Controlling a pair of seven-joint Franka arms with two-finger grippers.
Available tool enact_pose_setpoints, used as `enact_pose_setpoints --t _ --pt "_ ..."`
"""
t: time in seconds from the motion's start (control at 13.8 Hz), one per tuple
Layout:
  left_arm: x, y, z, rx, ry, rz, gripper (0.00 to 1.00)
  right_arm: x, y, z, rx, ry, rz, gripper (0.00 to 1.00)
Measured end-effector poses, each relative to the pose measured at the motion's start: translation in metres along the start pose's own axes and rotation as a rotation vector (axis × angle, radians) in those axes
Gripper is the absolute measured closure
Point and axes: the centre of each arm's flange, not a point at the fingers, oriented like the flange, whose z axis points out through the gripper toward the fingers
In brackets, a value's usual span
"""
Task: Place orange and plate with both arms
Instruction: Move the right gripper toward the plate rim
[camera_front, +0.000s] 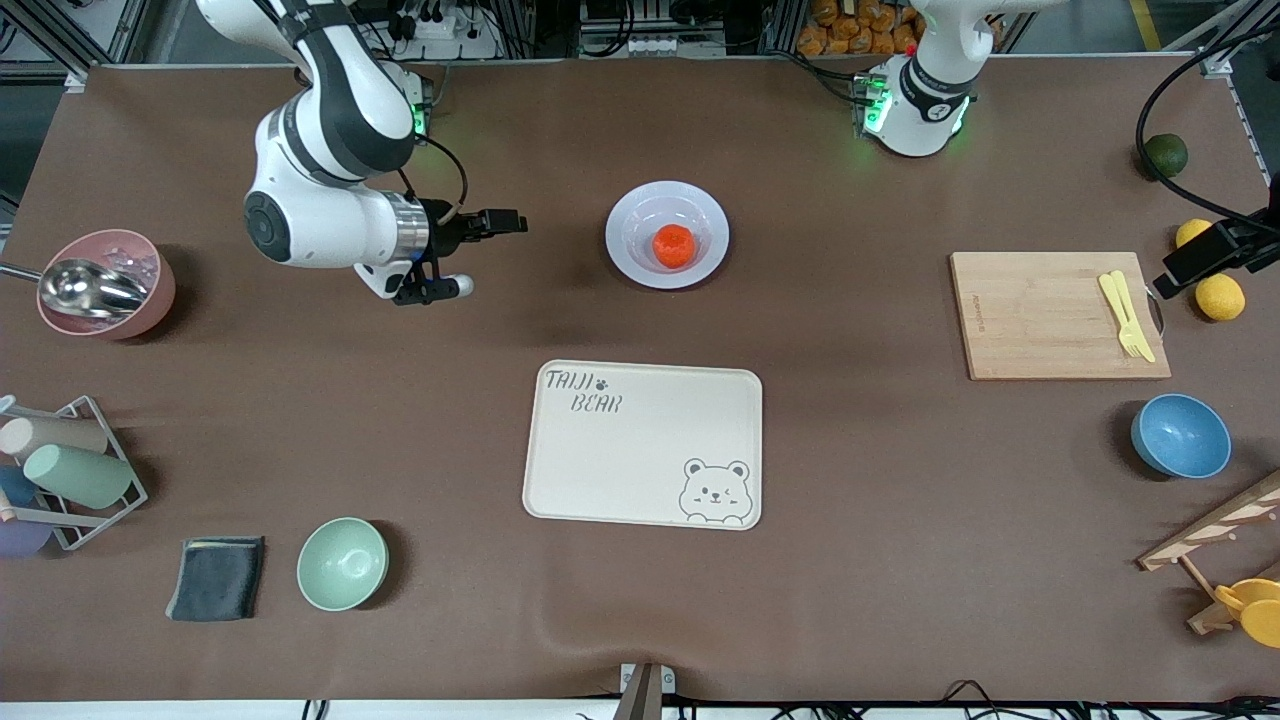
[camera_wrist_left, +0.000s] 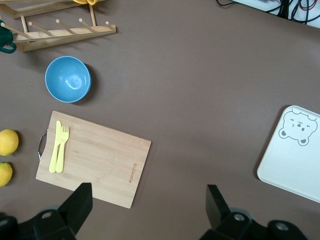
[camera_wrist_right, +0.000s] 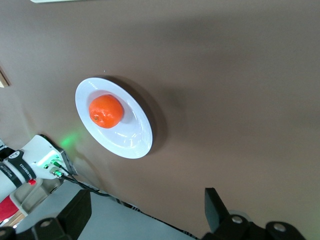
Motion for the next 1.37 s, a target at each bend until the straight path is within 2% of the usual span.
enact_pose_setpoints --t 0.14,0.43,0.58,0.72,1.08,1.37 --pt "-0.001 0.001 0.0 0.001 -0.003 0.007 0.0 0.0 0.005 0.016 0.052 -0.028 0.043 0.0" --pt "-0.009 0.017 0.005 0.008 -0.036 0.042 0.0 -0.001 0.008 0.051 0.086 -0.037 0.091 0.0" --pt "-0.021 0.032 0.009 0.023 -0.091 0.074 0.0 -0.004 0.009 0.069 0.134 -0.054 0.089 0.0" --pt "-0.028 0.038 0.009 0.03 -0.114 0.091 0.0 -0.003 0.02 0.088 0.18 -0.068 0.065 0.0" --pt "-0.033 0.047 0.009 0.03 -0.122 0.146 0.0 0.0 0.057 0.139 0.324 -0.083 0.011 0.0" --pt "-0.033 0.048 0.009 0.029 -0.122 0.151 0.0 -0.005 0.078 0.189 0.437 -0.057 -0.023 0.0"
